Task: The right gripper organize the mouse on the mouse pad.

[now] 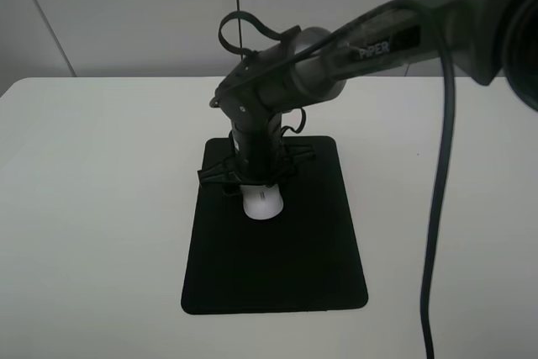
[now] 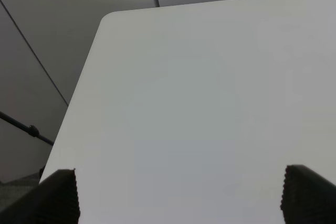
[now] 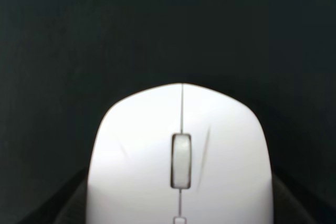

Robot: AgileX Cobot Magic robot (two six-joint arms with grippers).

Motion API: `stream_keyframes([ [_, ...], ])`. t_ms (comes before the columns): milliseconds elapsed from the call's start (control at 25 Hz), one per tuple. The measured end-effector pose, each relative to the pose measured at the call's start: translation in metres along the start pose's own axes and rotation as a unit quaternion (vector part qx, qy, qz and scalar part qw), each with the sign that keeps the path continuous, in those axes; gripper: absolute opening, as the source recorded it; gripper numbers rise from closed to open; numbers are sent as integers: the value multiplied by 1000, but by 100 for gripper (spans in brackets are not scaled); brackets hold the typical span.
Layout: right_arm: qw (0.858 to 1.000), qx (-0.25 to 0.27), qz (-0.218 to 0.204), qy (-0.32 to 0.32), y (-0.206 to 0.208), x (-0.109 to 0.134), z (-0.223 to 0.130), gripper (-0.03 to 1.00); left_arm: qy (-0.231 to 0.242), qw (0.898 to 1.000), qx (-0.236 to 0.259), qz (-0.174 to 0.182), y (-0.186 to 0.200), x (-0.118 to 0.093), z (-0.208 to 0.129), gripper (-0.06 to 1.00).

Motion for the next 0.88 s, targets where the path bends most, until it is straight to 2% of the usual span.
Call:
stream_keyframes([
  [200,1000,5,5,-7,0,1,-1,62,0,1000,0,0,0,0,0,79],
  [360,1000,7,5,-9,0,1,-2,70,0,1000,0,0,0,0,0,79],
  [640,1000,11,2,-10,2,0,-2,72,0,1000,0,0,0,0,0,79],
  [880,1000,-18,21,-4,42,-4,6,72,0,1000,0,0,0,0,0,79],
])
Point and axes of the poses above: a point on each arm's last joint axis where the gripper is mounted, y pointing back along that axis away from the gripper, x along the wrist's bending axis when the last joint is at zero, z = x × y, the point moved 2 cm from there along -y, pointing out along that axis toward the gripper, and after that the axes turned 10 degrees about y, right-handed, at the moved point
